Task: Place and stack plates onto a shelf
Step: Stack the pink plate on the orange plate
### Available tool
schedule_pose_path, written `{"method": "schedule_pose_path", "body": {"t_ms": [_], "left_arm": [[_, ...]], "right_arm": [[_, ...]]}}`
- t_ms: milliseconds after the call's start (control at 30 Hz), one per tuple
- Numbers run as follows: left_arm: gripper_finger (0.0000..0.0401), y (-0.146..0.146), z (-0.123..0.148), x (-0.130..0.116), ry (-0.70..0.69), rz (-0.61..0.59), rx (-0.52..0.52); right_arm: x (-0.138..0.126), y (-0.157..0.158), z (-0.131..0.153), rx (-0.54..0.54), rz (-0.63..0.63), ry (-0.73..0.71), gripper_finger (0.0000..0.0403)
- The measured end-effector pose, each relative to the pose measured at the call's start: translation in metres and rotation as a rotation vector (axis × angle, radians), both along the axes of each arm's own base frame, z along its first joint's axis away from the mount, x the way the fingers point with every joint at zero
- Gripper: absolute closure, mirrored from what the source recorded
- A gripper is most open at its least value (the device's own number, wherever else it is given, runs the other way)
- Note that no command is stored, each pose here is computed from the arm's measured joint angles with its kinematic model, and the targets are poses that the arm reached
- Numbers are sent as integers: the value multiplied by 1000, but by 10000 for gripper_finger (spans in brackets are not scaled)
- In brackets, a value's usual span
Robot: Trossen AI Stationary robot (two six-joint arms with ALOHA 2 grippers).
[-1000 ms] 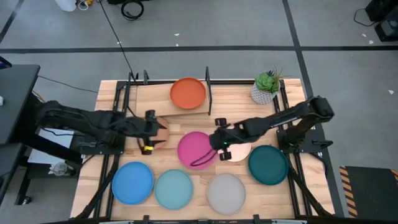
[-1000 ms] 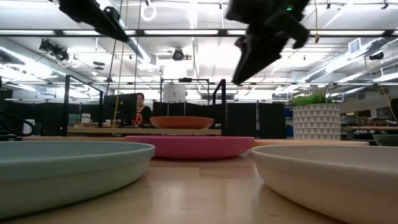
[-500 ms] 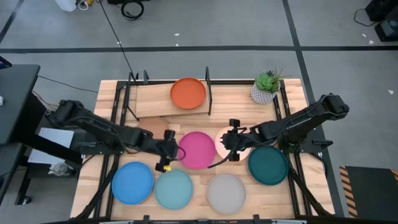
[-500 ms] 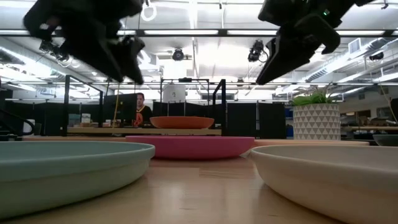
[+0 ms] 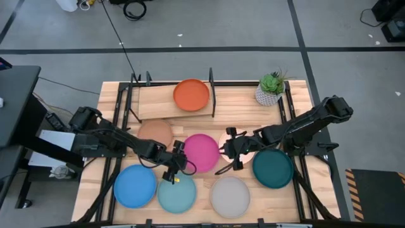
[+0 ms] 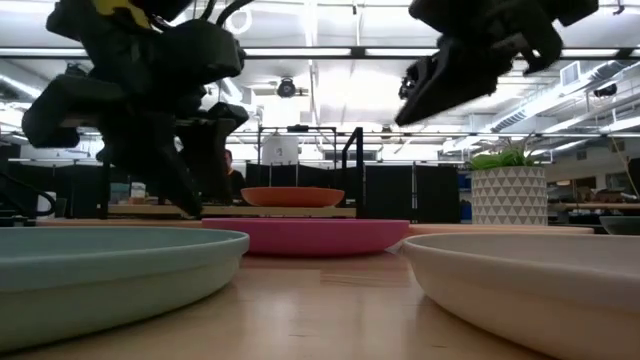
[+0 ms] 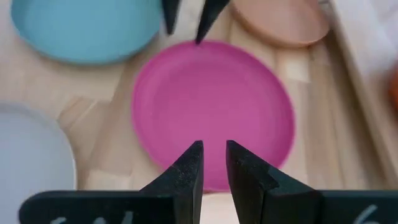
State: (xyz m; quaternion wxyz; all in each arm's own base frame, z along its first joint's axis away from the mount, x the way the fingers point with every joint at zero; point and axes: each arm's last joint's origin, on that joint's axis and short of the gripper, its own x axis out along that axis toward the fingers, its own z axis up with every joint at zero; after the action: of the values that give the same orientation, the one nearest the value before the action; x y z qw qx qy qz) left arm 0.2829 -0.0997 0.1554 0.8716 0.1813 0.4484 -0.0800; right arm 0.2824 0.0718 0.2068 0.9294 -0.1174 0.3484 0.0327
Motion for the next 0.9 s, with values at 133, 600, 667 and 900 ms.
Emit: {"method": "schedule_pose_path", "body": {"t_ms": [133, 600, 667, 900], "left_arm": [[212, 1, -3, 1, 5, -31, 49], [295, 3, -24, 2, 97, -132, 211], [317, 3, -24, 2, 96, -146, 221], [385, 2, -23, 0, 112, -177, 256]], "right_arm": [[7, 3, -12, -17, 20, 32, 328], [10, 1, -13, -11, 10, 26, 328], [11, 1, -13, -9, 8, 26, 328], [11, 0, -13, 1, -5, 22, 328]]}}
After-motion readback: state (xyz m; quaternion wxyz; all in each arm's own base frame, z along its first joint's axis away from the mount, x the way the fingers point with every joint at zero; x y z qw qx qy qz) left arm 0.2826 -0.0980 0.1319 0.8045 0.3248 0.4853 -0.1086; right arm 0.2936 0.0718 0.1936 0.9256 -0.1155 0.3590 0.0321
